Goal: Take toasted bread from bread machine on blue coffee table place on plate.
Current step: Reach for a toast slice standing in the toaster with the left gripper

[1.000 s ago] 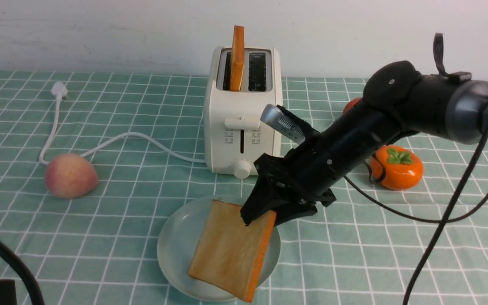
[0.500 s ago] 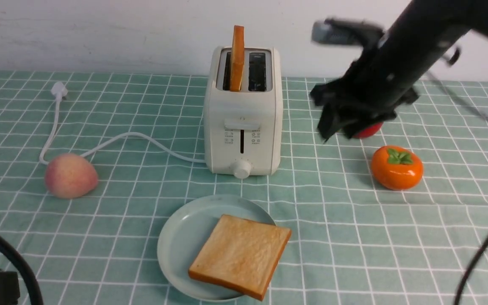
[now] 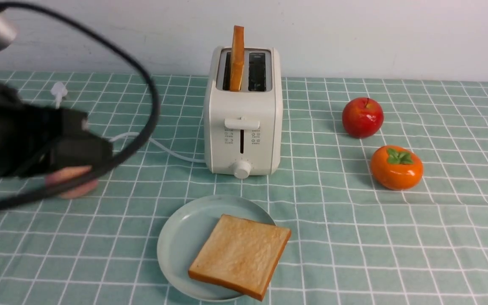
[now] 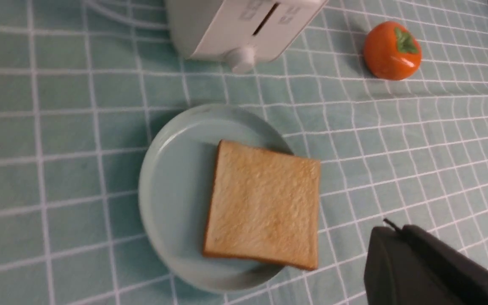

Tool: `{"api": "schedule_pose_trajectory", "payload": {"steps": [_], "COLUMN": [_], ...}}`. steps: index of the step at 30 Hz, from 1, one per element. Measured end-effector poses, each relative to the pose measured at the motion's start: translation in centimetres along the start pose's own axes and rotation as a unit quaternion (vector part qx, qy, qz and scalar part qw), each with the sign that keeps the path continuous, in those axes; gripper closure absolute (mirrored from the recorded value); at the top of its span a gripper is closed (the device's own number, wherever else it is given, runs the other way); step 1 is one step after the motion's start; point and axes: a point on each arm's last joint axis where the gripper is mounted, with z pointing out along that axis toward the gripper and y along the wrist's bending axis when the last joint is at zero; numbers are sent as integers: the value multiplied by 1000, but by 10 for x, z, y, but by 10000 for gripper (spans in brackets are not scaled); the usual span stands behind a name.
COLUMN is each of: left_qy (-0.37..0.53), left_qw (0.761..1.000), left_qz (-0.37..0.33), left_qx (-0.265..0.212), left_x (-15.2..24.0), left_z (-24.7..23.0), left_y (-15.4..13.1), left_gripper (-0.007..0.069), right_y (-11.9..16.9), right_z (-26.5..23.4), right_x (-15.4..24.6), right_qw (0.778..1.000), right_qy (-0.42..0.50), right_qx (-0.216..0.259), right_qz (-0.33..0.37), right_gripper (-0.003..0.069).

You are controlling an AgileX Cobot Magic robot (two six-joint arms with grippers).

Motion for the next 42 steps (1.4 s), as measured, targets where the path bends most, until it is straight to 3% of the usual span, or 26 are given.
{"api": "schedule_pose_trajectory", "payload": {"steps": [1, 5, 12, 18, 23, 25, 30, 42], "left_qy": [-1, 12, -12, -66, -85, -79, -77, -109], "left_qw": [1000, 998, 996, 993, 992, 992, 990, 985], "left_qz": [1, 59, 79, 86, 81, 96, 112, 124], "left_qx": [0, 15, -50, -50, -38, -37, -43, -51], "left_x": [-3, -45, -108, -138, -136, -128, -118, -128], "left_z": [1, 34, 102, 154, 193, 217, 251, 237], "left_y": [0, -35, -41, -32, -27, -26, -17, -22], "left_gripper": [639, 639, 639, 589, 421, 293, 147, 188], "right_y": [-1, -17, -37, -44, -46, -47, -49, -50], "right_z": [5, 0, 12, 12, 12, 12, 13, 14], "right_x": [2, 74, 142, 151, 153, 153, 155, 160], "right_qw": [1000, 995, 988, 989, 990, 990, 991, 993], "right_qy": [5, -103, -147, -140, -132, -130, -117, -90], "right_qx": [1, -12, 4, 40, 55, 60, 70, 78], "right_qz": [1, 5, 52, 26, 16, 13, 11, 16], "right_gripper": [673, 667, 667, 667, 667, 667, 667, 663]}}
